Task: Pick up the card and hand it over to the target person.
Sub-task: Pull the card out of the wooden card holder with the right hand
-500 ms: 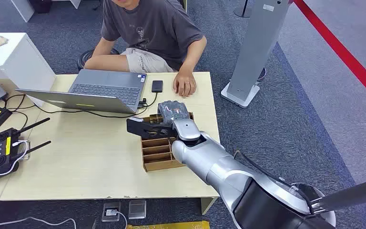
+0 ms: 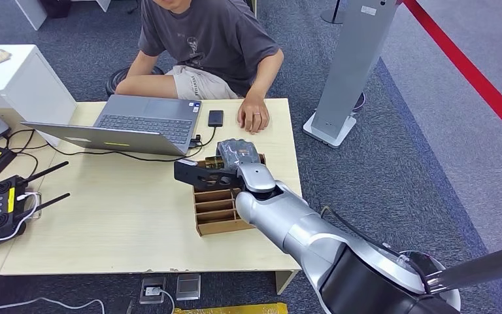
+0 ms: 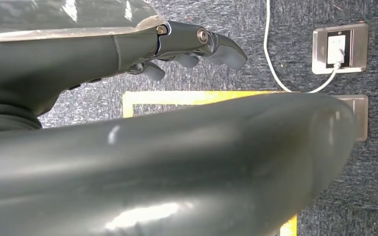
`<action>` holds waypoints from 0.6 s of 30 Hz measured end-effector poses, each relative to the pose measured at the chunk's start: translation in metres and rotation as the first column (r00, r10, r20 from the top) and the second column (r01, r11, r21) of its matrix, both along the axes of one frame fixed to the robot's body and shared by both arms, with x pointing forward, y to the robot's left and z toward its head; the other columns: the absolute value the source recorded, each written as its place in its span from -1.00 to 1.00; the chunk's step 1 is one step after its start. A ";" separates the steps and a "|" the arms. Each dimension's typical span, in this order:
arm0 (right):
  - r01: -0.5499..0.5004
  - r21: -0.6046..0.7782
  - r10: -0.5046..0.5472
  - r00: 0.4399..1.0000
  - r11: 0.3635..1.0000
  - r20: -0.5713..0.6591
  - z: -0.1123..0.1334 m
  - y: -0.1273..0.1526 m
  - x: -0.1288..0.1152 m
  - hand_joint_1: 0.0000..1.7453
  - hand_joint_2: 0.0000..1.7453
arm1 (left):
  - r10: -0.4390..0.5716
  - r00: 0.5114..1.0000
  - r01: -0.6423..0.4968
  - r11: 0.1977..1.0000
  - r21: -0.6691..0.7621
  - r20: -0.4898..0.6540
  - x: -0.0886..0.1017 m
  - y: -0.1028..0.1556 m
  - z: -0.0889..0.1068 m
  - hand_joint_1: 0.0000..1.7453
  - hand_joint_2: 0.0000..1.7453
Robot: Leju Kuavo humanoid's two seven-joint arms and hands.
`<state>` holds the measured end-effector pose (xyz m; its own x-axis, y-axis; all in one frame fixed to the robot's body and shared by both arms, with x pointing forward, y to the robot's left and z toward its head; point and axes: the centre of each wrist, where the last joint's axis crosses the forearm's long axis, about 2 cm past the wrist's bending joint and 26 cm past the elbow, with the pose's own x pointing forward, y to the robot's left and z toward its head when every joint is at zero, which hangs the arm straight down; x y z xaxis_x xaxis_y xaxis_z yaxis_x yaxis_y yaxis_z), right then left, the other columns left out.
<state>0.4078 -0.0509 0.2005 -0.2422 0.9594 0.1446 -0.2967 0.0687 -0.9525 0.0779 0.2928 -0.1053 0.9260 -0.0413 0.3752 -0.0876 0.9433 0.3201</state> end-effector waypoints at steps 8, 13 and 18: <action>0.003 0.025 -0.003 1.000 1.000 0.003 0.005 0.000 0.002 0.42 1.00 | -0.007 1.000 0.007 1.000 0.002 -0.001 0.000 0.000 0.000 -1.00 -1.00; 0.004 0.031 -0.005 1.000 0.999 0.006 0.007 0.000 0.003 0.42 1.00 | -0.009 1.000 0.009 1.000 0.000 0.000 0.001 0.000 0.000 -1.00 -1.00; 0.004 0.035 -0.005 1.000 0.999 0.009 0.008 0.000 0.004 0.38 1.00 | -0.010 1.000 0.010 1.000 -0.001 0.000 0.001 0.000 0.000 -1.00 -1.00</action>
<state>0.4115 -0.0507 0.2082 -0.2393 0.9548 0.1761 -0.2878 0.1034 -0.9521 0.0791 0.2932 -0.1052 0.9256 -0.0500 0.3753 -0.0783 0.9446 0.3188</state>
